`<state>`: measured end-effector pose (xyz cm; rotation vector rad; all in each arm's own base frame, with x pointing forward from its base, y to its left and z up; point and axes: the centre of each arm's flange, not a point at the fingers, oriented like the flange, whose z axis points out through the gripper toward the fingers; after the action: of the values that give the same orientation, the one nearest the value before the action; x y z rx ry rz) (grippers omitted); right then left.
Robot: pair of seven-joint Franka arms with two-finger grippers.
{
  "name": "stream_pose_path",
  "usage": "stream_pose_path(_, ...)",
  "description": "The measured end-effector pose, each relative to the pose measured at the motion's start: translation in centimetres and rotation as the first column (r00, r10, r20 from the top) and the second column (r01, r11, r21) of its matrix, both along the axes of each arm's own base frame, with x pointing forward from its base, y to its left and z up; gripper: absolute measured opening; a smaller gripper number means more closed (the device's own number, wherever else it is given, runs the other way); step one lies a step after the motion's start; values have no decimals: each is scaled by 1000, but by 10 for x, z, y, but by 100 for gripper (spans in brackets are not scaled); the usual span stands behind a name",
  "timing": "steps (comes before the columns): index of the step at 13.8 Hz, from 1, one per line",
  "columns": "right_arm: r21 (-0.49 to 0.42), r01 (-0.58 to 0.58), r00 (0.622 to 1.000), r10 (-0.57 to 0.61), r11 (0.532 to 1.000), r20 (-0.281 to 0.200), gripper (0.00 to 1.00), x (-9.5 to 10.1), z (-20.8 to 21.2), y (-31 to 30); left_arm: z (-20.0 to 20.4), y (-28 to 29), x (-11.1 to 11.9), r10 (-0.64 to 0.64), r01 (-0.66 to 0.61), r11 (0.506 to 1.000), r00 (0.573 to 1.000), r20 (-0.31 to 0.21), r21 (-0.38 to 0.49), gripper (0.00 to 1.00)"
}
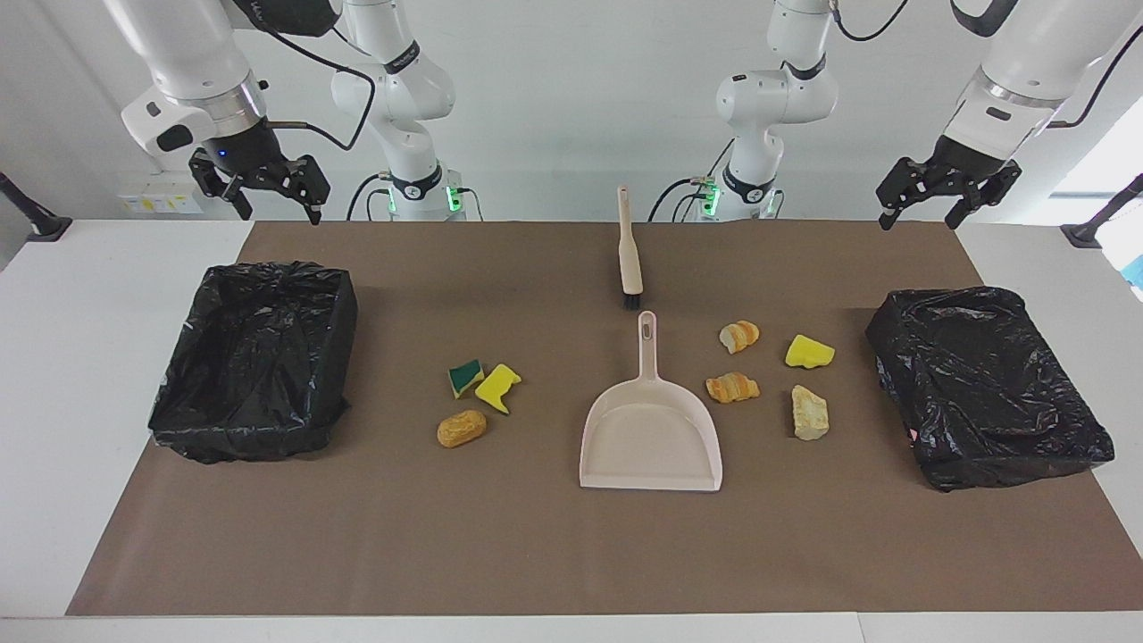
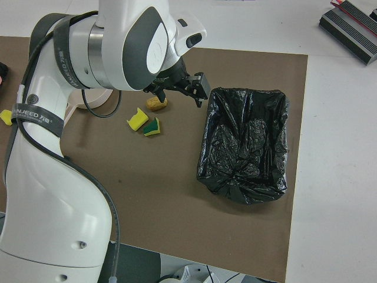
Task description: Sweep and dump trash in bin
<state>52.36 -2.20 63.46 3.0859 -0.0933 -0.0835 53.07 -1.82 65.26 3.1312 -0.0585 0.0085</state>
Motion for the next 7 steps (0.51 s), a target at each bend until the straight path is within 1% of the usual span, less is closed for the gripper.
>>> stream_pose_path(7, 0, 0, 1000, 0, 1000, -14, 100, -5, -2, 0, 0, 0, 0, -1, 1, 1000, 1000, -3, 0, 100)
